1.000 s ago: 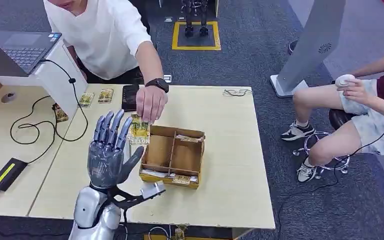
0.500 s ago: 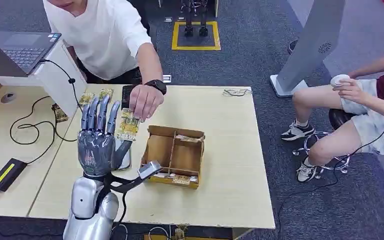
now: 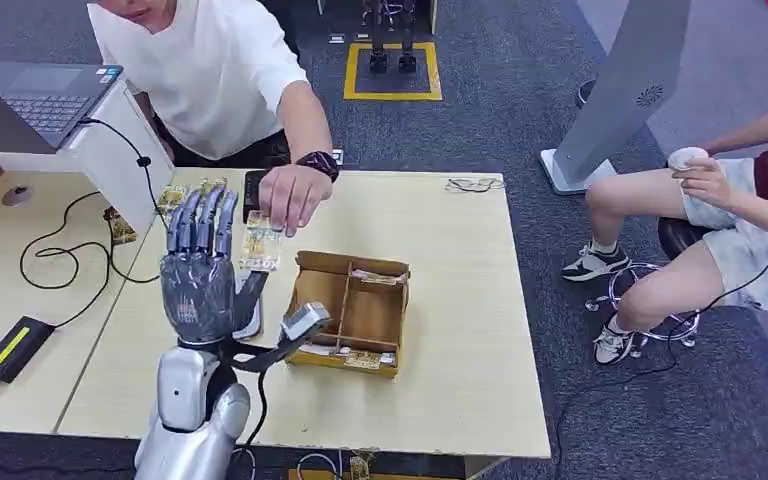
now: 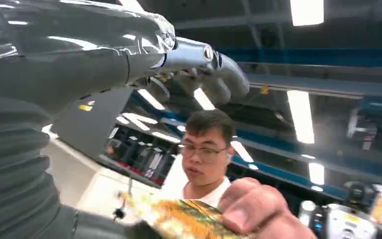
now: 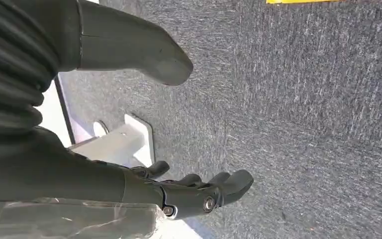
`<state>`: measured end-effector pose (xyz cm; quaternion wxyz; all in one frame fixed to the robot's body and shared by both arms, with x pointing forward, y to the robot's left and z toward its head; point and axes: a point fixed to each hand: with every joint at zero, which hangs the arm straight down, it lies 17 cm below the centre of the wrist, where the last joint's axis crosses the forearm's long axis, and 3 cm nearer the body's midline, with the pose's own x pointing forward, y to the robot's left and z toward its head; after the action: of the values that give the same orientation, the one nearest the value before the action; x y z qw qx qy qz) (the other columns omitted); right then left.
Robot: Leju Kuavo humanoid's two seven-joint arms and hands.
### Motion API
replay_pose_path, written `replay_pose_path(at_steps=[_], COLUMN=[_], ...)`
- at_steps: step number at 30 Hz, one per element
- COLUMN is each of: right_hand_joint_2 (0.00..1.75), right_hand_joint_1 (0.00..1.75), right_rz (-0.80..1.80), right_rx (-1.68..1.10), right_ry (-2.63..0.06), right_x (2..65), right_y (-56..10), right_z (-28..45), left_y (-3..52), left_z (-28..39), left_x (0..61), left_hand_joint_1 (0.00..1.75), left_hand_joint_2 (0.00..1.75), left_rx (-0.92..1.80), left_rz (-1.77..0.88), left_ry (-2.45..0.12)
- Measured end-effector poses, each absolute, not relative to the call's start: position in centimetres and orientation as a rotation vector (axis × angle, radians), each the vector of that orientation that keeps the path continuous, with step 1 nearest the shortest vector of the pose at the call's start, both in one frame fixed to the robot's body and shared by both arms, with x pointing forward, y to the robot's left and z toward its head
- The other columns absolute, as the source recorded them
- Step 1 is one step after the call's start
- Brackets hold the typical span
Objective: Pass the card to the sensor for recognition and then transmit it.
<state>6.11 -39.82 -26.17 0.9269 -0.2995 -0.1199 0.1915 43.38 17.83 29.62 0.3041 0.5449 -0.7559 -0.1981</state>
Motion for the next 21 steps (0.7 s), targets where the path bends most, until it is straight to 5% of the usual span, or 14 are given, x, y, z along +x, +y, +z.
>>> replay_pose_path(at_steps=[21], right_hand_joint_2=[1.75], right_hand_joint_1=[0.0], right_rz=[0.393], right_rx=[-0.628], right_ry=[-0.248], right_x=[6.1], right_y=[-40.1], right_z=[-26.0], left_y=[15.8], left_z=[29.7], left_x=[42.3], left_hand_joint_1=[1.75], left_hand_joint_2=[1.75], left_rx=[1.356], left_rz=[-0.62], left_ry=[-2.197])
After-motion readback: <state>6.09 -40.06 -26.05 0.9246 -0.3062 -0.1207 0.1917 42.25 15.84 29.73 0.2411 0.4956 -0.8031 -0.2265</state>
